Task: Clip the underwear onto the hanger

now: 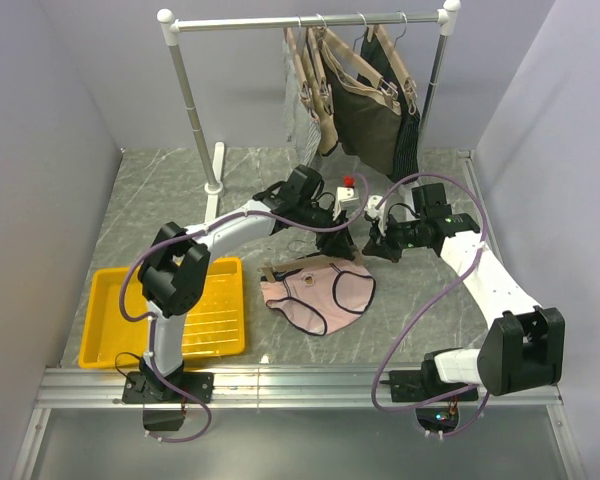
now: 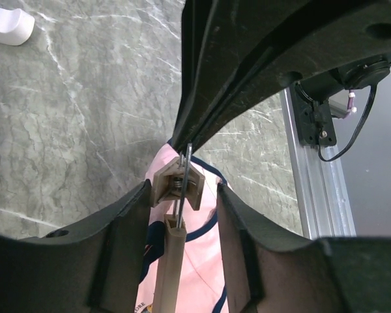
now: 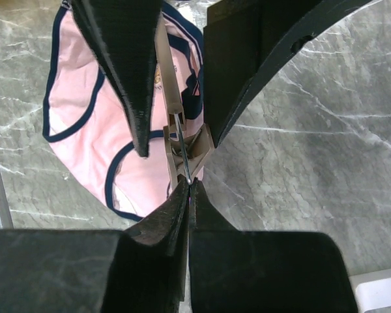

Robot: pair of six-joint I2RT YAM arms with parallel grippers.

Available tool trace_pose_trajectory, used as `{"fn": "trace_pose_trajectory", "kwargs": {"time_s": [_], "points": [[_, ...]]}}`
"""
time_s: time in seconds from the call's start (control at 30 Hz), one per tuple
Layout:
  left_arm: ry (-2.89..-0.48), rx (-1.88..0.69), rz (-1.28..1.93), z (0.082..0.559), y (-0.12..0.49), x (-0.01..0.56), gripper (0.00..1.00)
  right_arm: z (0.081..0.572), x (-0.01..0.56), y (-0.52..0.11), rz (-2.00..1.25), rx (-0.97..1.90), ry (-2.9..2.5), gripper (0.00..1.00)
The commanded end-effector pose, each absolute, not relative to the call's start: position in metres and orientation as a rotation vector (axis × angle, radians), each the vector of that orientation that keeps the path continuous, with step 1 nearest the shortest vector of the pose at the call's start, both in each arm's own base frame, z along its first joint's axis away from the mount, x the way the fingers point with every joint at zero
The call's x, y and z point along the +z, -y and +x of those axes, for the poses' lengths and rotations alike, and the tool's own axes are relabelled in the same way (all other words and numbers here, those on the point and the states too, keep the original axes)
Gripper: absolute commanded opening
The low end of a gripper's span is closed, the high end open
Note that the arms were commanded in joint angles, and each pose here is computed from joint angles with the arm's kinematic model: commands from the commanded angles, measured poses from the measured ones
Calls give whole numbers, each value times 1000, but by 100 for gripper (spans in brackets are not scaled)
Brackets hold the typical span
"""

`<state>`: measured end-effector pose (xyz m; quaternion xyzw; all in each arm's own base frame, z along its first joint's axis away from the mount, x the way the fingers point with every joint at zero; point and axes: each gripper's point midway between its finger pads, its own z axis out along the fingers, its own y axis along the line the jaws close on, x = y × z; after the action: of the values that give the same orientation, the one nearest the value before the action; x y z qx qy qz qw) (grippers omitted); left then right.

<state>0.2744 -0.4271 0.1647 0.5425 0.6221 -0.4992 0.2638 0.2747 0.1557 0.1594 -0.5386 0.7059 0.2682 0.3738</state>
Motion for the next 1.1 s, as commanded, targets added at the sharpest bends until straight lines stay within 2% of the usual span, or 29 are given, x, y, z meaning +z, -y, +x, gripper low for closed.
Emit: {"fn": "trace_pose_trajectory", "kwargs": {"time_s": [0.0,0.13,0.3,0.73,0.8,0.93,1.03,1.07], "points": [[-1646,-1353,1498,262,451,170,48,270,172,-167,-1442,679,-1701,0],[-1649,-1360,1497,261,453,169,45,268,174,-168,-1441,684,-1697,0],[-1660,-1362,1494,259,456,166,49,266,175,-169,-1441,699,-1695,0],[-1677,-1375,1516,257,461,158,45,267,174,-170,-1435,709,-1699,0],[-1677,-1379,1519,256,462,157,39,267,174,-170,-1435,710,-1699,0],[-1668,-1381,1530,255,462,157,21,267,173,-170,-1437,710,-1700,0],[-1659,-1396,1531,253,462,159,0,268,173,-170,-1434,708,-1705,0],[-1658,-1402,1530,252,461,159,0,268,172,-170,-1432,711,-1713,0]]}}
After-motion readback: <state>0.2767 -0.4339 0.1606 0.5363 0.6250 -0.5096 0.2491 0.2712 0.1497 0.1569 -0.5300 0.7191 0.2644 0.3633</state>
